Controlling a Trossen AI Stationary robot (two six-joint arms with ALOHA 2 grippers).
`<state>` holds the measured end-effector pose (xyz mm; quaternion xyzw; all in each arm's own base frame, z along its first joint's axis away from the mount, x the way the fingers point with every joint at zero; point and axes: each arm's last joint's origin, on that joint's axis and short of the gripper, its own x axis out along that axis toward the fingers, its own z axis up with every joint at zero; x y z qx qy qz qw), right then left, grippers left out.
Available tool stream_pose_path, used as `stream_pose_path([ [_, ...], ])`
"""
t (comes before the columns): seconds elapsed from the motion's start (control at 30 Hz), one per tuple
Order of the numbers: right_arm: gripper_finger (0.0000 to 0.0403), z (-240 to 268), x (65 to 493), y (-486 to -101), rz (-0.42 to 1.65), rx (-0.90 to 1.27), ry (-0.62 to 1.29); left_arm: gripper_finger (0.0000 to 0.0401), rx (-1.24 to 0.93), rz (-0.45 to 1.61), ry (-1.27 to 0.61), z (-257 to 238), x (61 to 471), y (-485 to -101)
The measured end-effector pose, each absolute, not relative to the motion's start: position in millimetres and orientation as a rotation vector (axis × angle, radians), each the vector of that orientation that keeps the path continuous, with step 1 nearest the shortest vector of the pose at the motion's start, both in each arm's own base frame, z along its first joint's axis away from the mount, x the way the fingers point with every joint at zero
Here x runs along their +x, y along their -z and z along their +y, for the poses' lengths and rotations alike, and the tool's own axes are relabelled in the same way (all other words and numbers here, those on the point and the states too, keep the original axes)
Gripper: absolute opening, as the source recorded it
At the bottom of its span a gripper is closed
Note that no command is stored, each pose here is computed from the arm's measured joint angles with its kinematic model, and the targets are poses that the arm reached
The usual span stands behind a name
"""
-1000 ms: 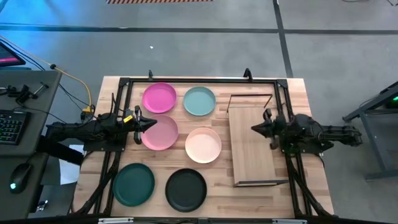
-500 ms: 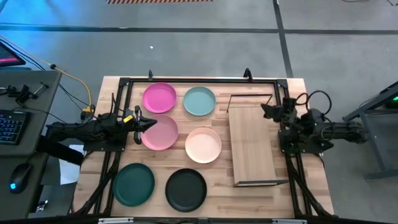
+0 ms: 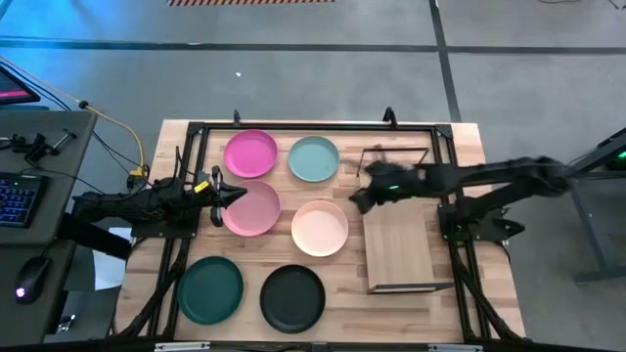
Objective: Place and stack plates onto a shelf
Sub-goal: Put the light orange plate on the shelf
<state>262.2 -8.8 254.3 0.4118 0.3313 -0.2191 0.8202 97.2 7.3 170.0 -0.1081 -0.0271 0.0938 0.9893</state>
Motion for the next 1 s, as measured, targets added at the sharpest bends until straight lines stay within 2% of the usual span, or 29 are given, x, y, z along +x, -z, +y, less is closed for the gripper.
stream_pose_path([
  [0.2,0.018,-9.4,310.8,-221.8,1.028,0.877,0.604,0.0,-0.217,-0.055,-0.188,7.3,97.2,-170.0],
  [0.37,0.0181,-12.7,348.5,-200.8,1.141,0.831,0.557,0.0,-0.217,-0.054,-0.188,7.3,97.2,-170.0],
  [0.63,0.0181,-32.1,371.7,-166.0,1.362,0.656,0.653,0.0,-0.217,-0.055,-0.188,7.3,97.2,-170.0],
  [1.0,0.018,-33.5,379.8,-147.0,1.392,0.611,0.564,0.0,-0.217,-0.054,-0.188,7.3,97.2,-170.0],
])
